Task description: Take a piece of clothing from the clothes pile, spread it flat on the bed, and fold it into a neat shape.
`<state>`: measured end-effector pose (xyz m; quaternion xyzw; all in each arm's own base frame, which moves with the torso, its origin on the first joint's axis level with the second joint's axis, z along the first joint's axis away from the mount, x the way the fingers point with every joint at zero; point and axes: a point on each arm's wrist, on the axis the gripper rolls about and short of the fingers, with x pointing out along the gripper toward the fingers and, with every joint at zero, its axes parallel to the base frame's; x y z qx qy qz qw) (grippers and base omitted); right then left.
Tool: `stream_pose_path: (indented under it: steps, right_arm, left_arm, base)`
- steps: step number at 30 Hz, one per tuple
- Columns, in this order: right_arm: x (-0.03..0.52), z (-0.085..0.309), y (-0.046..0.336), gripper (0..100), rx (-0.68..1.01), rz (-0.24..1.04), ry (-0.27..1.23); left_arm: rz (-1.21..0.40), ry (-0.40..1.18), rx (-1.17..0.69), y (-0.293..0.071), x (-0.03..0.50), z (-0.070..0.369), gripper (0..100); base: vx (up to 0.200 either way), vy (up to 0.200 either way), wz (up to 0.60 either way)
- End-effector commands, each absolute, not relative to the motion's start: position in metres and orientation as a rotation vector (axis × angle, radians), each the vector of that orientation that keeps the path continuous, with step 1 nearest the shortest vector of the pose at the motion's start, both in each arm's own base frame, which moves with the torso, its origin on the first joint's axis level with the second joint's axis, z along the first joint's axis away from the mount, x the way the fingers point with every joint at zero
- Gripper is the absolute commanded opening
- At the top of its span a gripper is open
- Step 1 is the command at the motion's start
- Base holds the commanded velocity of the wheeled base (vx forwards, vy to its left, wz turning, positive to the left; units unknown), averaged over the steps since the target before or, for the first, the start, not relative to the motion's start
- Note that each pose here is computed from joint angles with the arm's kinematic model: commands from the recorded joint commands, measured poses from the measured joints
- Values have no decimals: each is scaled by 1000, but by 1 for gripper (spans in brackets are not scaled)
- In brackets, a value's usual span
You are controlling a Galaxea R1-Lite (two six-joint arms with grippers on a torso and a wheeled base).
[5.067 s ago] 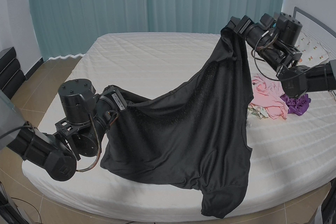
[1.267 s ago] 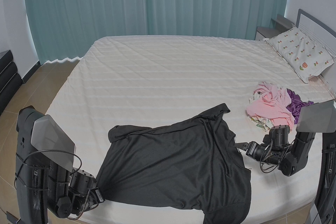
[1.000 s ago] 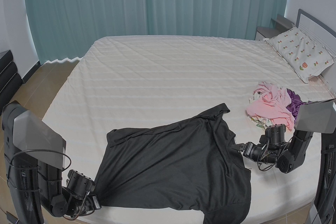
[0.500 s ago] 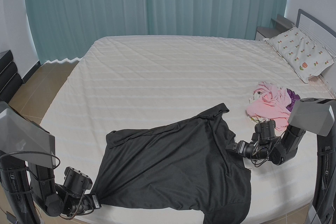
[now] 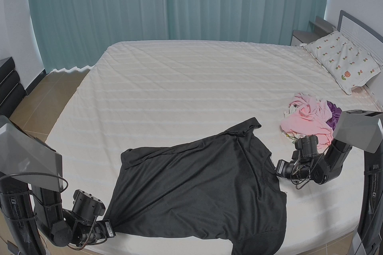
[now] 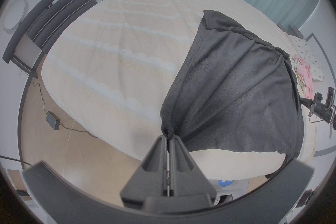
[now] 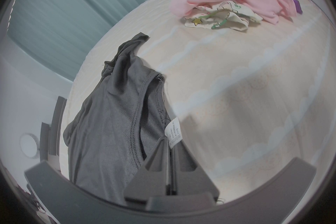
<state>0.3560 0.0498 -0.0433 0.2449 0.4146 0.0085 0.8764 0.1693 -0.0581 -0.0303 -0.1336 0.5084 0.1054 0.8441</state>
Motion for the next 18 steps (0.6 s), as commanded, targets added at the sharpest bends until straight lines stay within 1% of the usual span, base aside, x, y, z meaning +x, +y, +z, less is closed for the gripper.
stream_pose_path:
  steps: [1,2,3,5,10,13,18]
  right_arm:
    - [359,-39,39,0,482,3,830]
    - [360,-39,39,0,481,1,828]
    - [364,-36,29,0,451,-30,794]
    - [367,-31,20,0,431,-54,746]
    - [376,-11,1,0,380,-51,612]
    - [384,-2,-5,0,325,-35,545]
    - [399,8,-2,0,297,-12,469]
  left_arm:
    - [226,1090,-276,-57,165,-30,0]
    - [226,1090,-276,-57,165,-30,0]
    - [209,1106,-281,-58,164,-31,0]
    - [170,1128,-292,-61,162,-31,0]
    - [138,1157,-275,-66,160,-35,0]
    - [126,1173,-258,-70,157,-37,0]
    - [112,1190,-240,-74,154,-40,0]
  base:
    - [0,0,0]
    - [0,0,0]
    - [0,0,0]
    - [0,0,0]
    - [0,0,0]
    - [0,0,0]
    - [0,0,0]
